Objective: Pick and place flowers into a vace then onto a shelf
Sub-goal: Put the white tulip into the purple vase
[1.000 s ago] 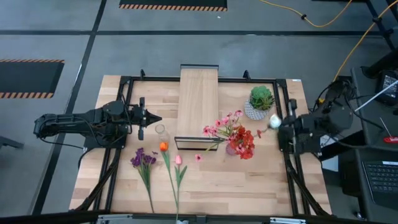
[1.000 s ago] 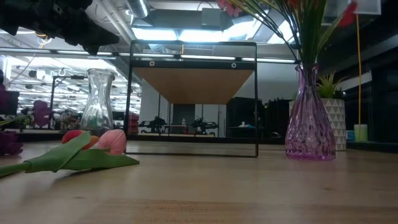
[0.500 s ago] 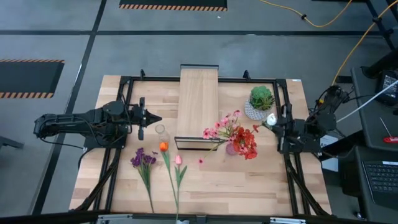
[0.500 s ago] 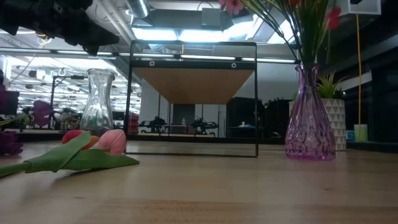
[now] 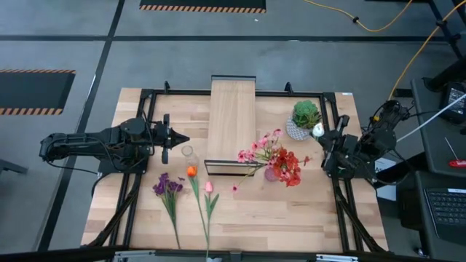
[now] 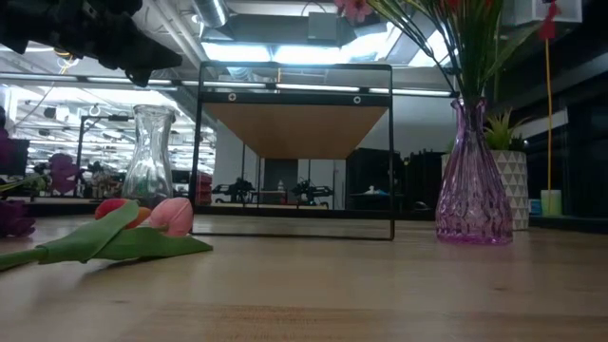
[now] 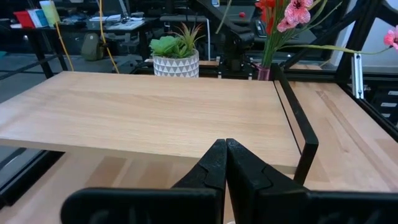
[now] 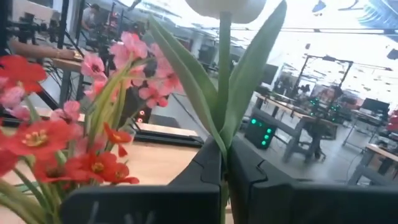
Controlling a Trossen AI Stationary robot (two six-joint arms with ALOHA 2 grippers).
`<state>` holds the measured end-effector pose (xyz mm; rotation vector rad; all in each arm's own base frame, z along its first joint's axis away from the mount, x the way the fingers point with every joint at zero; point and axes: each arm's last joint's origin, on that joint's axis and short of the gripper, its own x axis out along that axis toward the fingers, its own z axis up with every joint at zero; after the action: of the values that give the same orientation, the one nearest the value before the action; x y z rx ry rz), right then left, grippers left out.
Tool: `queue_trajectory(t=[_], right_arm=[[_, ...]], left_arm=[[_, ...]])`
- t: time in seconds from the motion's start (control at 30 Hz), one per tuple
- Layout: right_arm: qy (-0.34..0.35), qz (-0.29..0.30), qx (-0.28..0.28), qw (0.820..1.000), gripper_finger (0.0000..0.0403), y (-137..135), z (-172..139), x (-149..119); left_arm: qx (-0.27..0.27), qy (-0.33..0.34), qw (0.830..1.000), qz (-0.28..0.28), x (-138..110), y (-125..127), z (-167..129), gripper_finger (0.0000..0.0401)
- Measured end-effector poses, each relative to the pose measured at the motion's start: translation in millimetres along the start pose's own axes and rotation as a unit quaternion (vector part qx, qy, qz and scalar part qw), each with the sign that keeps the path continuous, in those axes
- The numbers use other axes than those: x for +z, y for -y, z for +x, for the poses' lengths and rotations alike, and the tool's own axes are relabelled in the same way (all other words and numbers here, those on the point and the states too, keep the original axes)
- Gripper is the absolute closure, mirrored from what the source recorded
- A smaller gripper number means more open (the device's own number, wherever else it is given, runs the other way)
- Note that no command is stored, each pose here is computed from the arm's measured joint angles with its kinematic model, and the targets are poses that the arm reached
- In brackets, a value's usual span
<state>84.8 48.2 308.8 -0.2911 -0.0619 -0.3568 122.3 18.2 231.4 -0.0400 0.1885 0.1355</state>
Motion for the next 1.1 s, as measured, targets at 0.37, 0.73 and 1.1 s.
queue_trajectory(t=[0.37,0.73,1.1], right_arm=[[0.028,0.120,0.085,0.989,0.0400,-9.0,-0.1,-3.8],[0.090,0.154,0.103,0.979,0.0400,-30.1,2.1,-25.8],[0.115,0.161,0.116,0.973,0.0400,-36.4,1.1,-36.8]], left_arm=[[0.000,0.000,1.000,0.000,0.0,0.0,0.0,0.0397],[0.000,0.000,1.000,0.000,-0.1,0.0,0.0,0.0397],[0.000,0.000,1.000,0.000,0.0,0.0,0.0,0.0397]])
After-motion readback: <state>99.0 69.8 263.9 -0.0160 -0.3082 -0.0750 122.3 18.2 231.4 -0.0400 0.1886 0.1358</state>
